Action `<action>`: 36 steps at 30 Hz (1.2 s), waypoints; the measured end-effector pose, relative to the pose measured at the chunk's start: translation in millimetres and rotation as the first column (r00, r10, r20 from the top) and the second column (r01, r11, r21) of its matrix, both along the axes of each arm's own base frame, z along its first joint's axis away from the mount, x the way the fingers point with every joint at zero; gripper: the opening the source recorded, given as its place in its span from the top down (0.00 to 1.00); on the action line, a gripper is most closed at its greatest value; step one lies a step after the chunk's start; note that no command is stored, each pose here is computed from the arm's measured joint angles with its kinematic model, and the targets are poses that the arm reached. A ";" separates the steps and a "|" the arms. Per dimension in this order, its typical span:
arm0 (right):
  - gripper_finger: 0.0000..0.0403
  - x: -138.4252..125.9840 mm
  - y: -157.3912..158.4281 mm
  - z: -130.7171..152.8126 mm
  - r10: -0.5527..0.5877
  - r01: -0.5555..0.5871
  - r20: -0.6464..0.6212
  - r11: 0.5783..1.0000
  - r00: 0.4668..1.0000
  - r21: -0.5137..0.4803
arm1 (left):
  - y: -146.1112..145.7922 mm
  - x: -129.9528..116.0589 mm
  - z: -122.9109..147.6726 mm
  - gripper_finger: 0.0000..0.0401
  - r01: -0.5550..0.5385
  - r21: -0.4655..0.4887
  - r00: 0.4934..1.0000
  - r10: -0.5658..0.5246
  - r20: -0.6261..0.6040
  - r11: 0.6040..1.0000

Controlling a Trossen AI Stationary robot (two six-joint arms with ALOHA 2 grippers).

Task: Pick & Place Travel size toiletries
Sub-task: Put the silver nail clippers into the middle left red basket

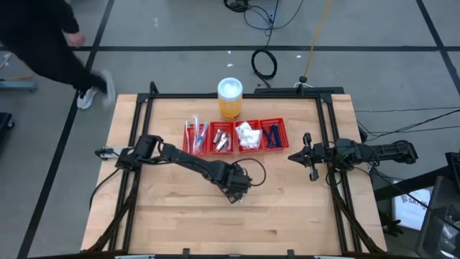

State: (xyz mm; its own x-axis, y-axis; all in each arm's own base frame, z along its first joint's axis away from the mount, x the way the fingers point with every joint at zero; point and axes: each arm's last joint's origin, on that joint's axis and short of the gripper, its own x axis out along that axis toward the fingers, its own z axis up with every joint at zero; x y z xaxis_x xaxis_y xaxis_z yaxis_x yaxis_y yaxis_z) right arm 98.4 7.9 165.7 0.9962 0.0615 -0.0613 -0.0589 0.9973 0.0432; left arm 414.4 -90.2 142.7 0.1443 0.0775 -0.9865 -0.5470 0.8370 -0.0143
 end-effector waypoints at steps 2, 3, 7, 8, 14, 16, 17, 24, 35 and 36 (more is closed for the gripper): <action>1.00 0.0 0.0 -0.1 0.000 0.000 -0.001 1.000 1.000 0.000 | 0.9 0.5 -2.4 0.31 0.009 -0.016 1.000 -0.009 -0.011 1.000; 1.00 0.0 0.0 -0.1 0.000 0.000 -0.001 1.000 1.000 0.000 | 1.1 1.7 -5.1 0.31 0.013 -0.026 1.000 -0.014 -0.014 1.000; 1.00 0.0 0.0 -0.3 0.001 -0.001 -0.003 1.000 1.000 -0.001 | 0.4 1.4 -6.2 0.35 0.026 -0.036 0.999 -0.027 -0.020 0.999; 1.00 0.0 0.0 -0.3 0.000 0.000 -0.003 1.000 1.000 -0.001 | 0.4 1.8 -6.2 0.37 0.026 -0.040 0.999 -0.027 -0.018 0.999; 1.00 0.0 0.0 -0.2 0.001 -0.001 -0.002 1.000 1.000 -0.003 | -0.7 1.8 -7.5 0.55 0.034 -0.056 0.999 -0.035 -0.021 0.998; 1.00 0.0 0.0 -0.2 0.000 0.000 -0.002 1.000 1.000 -0.003 | -0.7 2.3 -7.8 0.62 0.037 -0.059 0.999 -0.038 -0.016 0.998; 1.00 0.0 0.0 -0.2 0.000 0.000 -0.002 1.000 1.000 -0.003 | -0.8 2.7 -7.8 0.65 0.036 -0.060 0.999 -0.037 -0.012 0.998; 1.00 0.0 0.0 -0.2 0.001 -0.001 -0.002 1.000 1.000 -0.003 | -1.1 2.6 -8.0 0.87 0.062 -0.072 0.998 -0.063 -0.015 0.996; 1.00 0.0 0.0 -0.2 0.000 0.000 -0.002 1.000 1.000 0.003 | -1.2 2.5 -8.2 0.89 0.072 -0.070 0.997 -0.073 -0.016 0.995; 1.00 0.0 0.0 -0.2 0.000 0.000 -0.002 1.000 1.000 0.003 | -1.3 2.4 -8.3 0.88 0.079 -0.069 0.997 -0.080 -0.016 0.995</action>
State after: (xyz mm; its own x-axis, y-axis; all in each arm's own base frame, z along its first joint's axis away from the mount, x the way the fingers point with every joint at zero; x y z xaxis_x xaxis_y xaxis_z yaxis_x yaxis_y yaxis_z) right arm 98.4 7.9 165.6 0.9961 0.0619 -0.0633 -0.0590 0.9972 0.0462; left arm 416.9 -91.5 134.4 0.1291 -0.0007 -0.9916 -0.4795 0.8753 -0.0630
